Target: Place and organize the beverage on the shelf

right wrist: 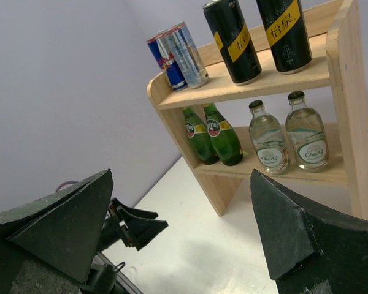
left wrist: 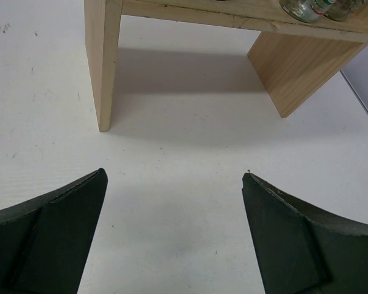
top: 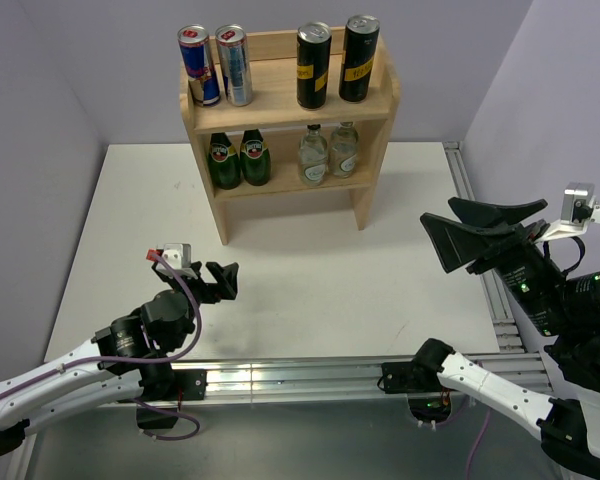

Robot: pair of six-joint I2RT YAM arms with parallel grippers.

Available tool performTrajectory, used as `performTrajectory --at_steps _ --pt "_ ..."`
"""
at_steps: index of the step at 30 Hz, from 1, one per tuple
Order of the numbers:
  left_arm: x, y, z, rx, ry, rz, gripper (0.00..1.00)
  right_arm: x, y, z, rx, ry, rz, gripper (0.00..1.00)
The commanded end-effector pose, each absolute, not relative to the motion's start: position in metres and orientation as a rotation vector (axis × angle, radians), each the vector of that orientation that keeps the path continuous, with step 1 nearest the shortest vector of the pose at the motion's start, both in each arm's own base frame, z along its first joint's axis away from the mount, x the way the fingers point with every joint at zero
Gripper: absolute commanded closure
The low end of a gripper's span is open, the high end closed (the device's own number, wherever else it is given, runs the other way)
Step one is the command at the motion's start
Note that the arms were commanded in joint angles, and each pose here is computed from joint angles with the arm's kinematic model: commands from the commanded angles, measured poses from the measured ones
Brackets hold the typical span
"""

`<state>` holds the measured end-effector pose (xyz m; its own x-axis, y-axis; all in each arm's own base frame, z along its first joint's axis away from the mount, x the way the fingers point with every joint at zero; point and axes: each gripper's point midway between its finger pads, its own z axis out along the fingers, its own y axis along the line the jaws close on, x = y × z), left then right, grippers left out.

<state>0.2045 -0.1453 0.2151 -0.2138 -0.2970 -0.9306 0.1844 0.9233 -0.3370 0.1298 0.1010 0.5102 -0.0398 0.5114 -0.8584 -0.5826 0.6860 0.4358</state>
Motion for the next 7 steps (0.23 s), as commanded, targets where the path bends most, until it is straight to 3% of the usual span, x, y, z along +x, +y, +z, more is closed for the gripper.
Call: performTrajectory --at_steps 1,7 --pt "0.2053 -0.1452 0.2225 -0.106 1.704 -0.460 0.01 0.1356 0.1099 0.5090 -0.102 1.357 0.868 0.00" --pt "0.2055 -0.1447 0.2219 -0.106 1.705 -0.456 0.01 0.1416 0.1111 0.5072 -0.103 1.386 0.835 0.00"
